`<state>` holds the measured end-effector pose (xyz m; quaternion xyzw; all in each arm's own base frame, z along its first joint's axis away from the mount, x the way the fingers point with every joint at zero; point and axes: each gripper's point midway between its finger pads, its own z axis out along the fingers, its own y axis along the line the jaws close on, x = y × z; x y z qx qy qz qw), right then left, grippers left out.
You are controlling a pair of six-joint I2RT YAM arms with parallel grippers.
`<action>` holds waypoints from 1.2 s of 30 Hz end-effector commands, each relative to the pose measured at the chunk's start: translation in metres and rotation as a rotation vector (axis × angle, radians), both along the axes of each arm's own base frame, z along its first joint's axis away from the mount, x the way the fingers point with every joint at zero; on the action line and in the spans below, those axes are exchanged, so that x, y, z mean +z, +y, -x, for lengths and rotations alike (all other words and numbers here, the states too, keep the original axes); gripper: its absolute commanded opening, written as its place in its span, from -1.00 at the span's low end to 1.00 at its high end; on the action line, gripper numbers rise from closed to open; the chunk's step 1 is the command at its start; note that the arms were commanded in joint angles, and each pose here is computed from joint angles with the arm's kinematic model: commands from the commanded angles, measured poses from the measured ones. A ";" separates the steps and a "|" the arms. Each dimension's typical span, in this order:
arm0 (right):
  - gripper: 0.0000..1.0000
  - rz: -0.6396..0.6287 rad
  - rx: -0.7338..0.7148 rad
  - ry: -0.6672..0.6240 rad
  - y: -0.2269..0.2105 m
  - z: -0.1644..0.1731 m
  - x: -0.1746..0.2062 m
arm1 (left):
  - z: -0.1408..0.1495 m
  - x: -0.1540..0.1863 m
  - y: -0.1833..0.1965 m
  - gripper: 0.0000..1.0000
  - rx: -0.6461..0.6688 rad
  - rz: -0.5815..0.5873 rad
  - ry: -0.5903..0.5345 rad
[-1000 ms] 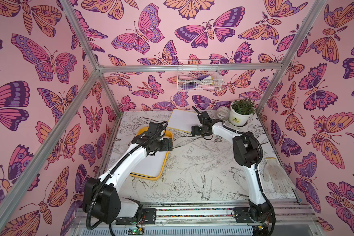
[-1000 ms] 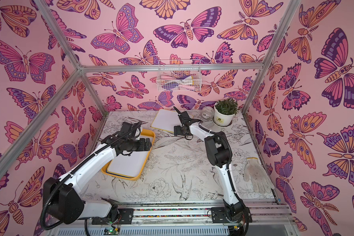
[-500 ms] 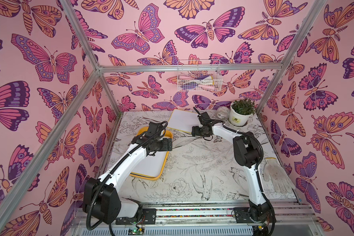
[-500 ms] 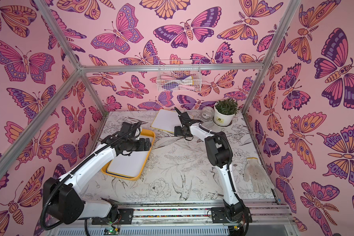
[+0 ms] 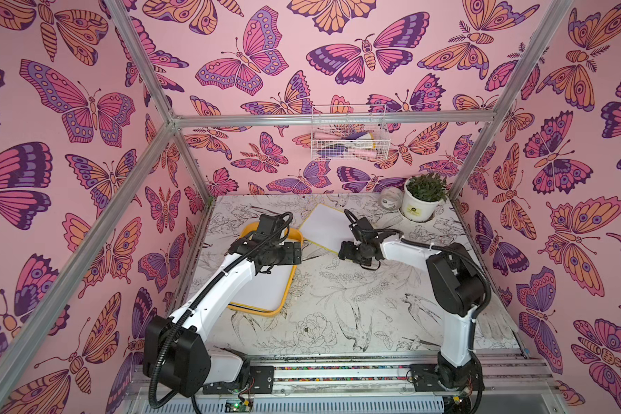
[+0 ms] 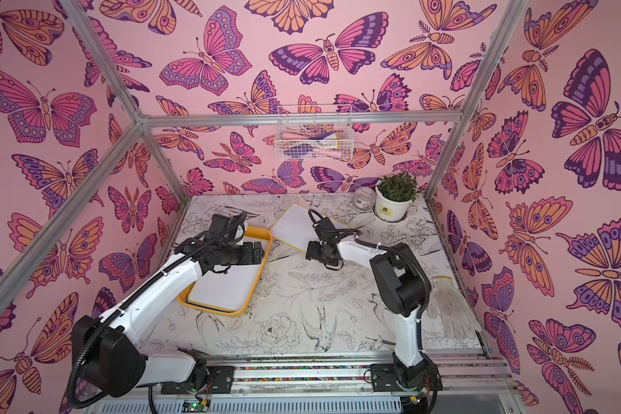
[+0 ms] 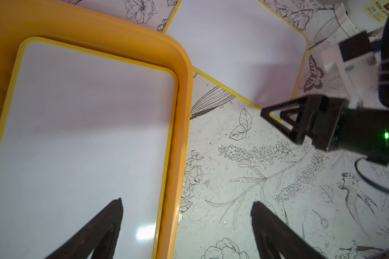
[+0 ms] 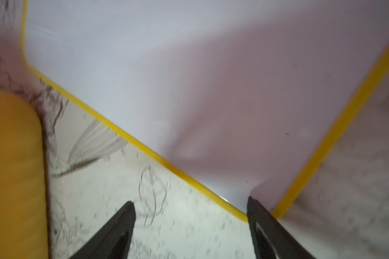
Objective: Put the whiteboard into the storage box
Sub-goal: Move the whiteboard to the center of the board.
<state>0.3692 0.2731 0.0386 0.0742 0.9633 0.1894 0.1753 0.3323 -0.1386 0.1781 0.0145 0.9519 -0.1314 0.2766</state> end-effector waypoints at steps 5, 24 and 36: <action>0.61 -0.130 -0.021 0.045 0.052 0.091 0.002 | -0.001 -0.003 0.013 0.83 0.048 -0.001 0.005; 0.99 0.094 -0.130 -0.372 -0.098 -0.013 0.101 | 0.026 -0.032 -0.069 0.88 0.111 -0.010 0.144; 1.00 0.041 -0.076 -0.271 -0.103 -0.046 0.055 | 0.001 -0.094 -0.124 0.96 0.297 -0.006 0.257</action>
